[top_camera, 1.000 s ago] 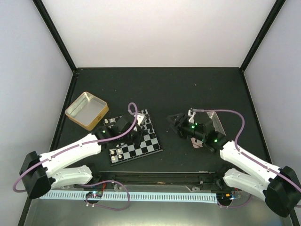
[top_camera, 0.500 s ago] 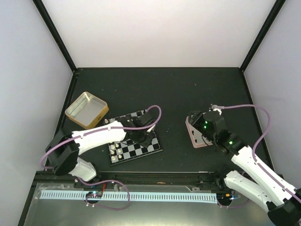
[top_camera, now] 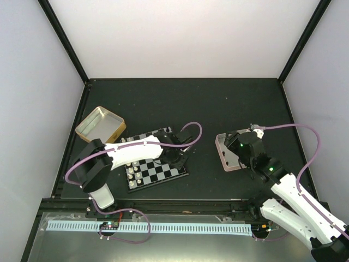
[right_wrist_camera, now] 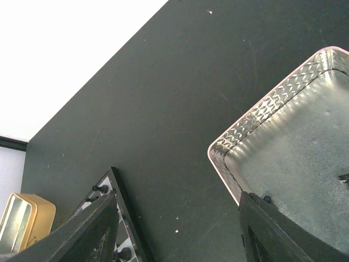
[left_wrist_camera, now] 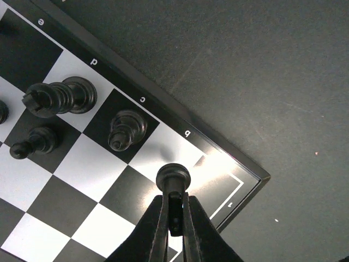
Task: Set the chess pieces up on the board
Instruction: Place the chess piece on the chessboard.
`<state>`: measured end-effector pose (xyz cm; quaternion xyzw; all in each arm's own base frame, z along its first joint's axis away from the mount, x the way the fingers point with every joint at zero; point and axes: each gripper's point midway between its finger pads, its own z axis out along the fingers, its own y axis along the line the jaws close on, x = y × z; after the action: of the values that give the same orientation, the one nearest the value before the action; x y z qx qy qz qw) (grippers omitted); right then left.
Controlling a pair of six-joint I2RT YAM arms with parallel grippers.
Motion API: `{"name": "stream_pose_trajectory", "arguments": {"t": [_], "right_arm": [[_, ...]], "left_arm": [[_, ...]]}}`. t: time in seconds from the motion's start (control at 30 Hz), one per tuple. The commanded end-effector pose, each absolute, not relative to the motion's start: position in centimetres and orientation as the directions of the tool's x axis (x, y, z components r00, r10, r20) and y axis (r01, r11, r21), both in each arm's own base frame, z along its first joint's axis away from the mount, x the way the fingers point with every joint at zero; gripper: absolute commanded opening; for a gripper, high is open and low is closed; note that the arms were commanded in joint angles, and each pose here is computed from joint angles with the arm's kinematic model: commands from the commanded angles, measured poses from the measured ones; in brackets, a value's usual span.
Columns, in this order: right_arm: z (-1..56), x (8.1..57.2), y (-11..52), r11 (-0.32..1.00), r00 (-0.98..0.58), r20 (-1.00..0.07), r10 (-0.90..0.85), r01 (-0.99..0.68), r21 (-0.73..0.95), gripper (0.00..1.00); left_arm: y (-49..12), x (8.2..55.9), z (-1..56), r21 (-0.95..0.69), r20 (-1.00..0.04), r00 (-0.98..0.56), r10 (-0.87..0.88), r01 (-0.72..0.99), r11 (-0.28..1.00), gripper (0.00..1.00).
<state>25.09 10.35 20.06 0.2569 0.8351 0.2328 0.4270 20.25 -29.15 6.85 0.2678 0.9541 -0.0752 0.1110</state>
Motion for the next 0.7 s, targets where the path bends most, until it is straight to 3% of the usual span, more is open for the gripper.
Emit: {"name": "stream_pose_trajectory", "arguments": {"t": [0.0, 0.4, 0.67], "right_arm": [[19.9, 25.1, 9.2, 0.773, -0.473, -0.622, 0.623, 0.254, 0.581, 0.62], [20.0, 25.1, 9.2, 0.776, -0.475, -0.625, 0.62, 0.25, 0.58, 0.62], [20.0, 24.9, 9.0, 0.776, -0.471, -0.626, 0.621, 0.253, 0.578, 0.63]], "left_arm": [[-29.2, 20.9, 7.0, -0.04, -0.248, -0.833, 0.494, 0.519, 0.854, 0.06], [-29.9, 21.0, 6.5, -0.055, -0.245, -0.834, 0.495, 0.522, 0.851, 0.13], [-30.2, 21.0, 6.3, -0.065, -0.243, -0.832, 0.498, 0.526, 0.848, 0.06]]}}
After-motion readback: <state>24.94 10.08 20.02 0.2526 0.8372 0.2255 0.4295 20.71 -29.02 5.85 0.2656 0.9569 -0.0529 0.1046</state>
